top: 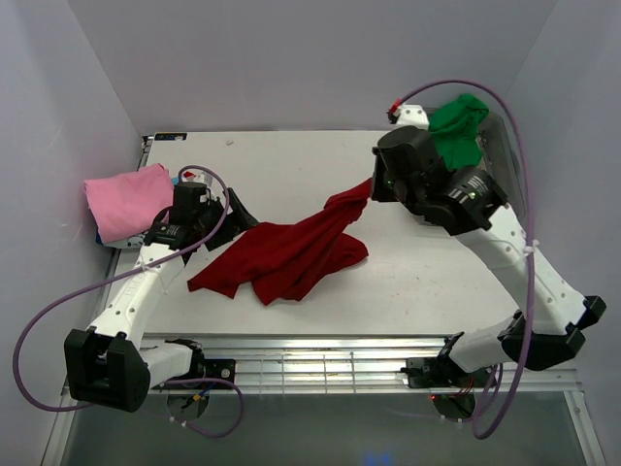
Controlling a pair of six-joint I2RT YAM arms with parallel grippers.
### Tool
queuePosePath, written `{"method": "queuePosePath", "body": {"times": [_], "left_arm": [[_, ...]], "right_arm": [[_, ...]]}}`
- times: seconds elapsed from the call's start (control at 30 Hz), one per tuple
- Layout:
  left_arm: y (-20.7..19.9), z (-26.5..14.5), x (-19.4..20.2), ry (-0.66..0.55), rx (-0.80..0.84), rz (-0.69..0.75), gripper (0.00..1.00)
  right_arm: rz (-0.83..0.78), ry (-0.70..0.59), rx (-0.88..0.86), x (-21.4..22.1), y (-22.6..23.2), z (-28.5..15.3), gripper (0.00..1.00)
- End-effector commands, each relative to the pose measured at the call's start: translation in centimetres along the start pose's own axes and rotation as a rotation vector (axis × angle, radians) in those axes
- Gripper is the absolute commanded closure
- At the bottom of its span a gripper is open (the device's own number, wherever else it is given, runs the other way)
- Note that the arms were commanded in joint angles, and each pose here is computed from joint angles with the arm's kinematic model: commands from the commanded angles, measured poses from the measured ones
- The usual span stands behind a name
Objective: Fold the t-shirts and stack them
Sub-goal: Move the tshirt to the center of the board
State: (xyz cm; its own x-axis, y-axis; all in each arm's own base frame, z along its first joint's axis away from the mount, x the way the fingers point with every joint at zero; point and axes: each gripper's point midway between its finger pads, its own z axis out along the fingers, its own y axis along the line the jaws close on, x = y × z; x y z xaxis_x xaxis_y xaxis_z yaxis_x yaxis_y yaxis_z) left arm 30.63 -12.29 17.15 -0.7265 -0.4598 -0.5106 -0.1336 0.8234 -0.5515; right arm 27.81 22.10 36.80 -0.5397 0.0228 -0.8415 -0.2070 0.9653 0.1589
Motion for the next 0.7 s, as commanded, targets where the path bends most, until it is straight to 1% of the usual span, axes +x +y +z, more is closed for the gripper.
{"method": "queuePosePath", "body": {"times": [0.0,0.07,0.1,0.13,0.17,0.2,0.23,0.27,0.33,0.37,0.4,0.43,0.47,0.5,0.53,0.57,0.6,0.63,0.67], "left_arm": [[-0.5,-1.0,-1.3,-0.055,0.001,0.019,0.06],[-0.3,-1.0,-1.2,-0.045,-0.011,0.021,0.06],[-0.3,-1.0,-1.1,-0.041,-0.014,0.024,0.06],[-0.1,-1.0,-1.0,-0.034,-0.024,0.023,0.06],[0.0,-1.1,-1.0,-0.033,-0.031,0.023,0.06],[0.0,-1.3,-1.1,-0.039,-0.033,0.024,0.06],[0.0,-1.6,-1.2,-0.043,-0.041,0.022,0.06],[0.2,-1.8,-1.4,-0.057,-0.055,0.023,0.06],[0.4,-2.6,-1.8,-0.079,-0.079,0.019,0.05],[1.0,-2.8,-2.3,-0.105,-0.117,0.013,0.04],[1.2,-3.1,-2.4,-0.111,-0.132,0.004,0.03],[1.9,-3.6,-2.6,-0.130,-0.175,-0.003,0.02],[2.5,-3.8,-2.9,-0.148,-0.208,-0.007,0.02],[2.8,-4.0,-2.7,-0.148,-0.226,-0.017,0.02],[3.0,-4.2,-2.8,-0.155,-0.234,-0.022,0.02],[3.2,-4.2,-2.5,-0.149,-0.243,-0.025,0.02],[3.5,-4.1,-2.2,-0.141,-0.253,-0.032,0.02],[3.7,-4.1,-1.9,-0.132,-0.256,-0.036,0.02],[3.9,-4.0,-1.5,-0.121,-0.261,-0.042,0.02]], "right_arm": [[0.085,-0.106,0.236,-1.8,-6.0,-3.6,0.91],[0.044,-0.014,0.278,0.9,-6.4,-2.4,0.92],[0.048,0.024,0.292,2.0,-6.4,-1.7,0.92],[0.019,0.087,0.315,4.0,-6.6,-0.5,0.91],[-0.002,0.155,0.302,5.8,-5.8,0.7,0.86],[-0.026,0.197,0.285,7.0,-5.4,1.7,0.79],[-0.054,0.247,0.264,8.4,-4.6,3.1,0.68],[-0.058,0.293,0.173,10.0,-2.5,4.5,0.61],[-0.117,0.333,0.044,11.4,0.2,6.2,0.51],[-0.111,0.327,-0.123,11.7,3.9,7.0,0.47],[-0.128,0.329,-0.213,11.8,5.8,7.2,0.42],[-0.156,0.351,-0.272,12.5,7.2,7.9,0.32],[-0.160,0.374,-0.379,12.9,9.6,7.5,0.30],[-0.165,0.367,-0.433,12.8,11.0,7.9,0.29],[-0.182,0.421,-0.470,14.4,12.5,8.6,0.29],[-0.188,0.451,-0.514,15.2,13.6,8.7,0.30],[-0.194,0.454,-0.542,15.2,14.6,8.8,0.32],[-0.206,0.496,-0.536,16.7,15.1,9.8,0.33],[-0.217,0.519,-0.565,17.5,16.0,9.7,0.34]]}}
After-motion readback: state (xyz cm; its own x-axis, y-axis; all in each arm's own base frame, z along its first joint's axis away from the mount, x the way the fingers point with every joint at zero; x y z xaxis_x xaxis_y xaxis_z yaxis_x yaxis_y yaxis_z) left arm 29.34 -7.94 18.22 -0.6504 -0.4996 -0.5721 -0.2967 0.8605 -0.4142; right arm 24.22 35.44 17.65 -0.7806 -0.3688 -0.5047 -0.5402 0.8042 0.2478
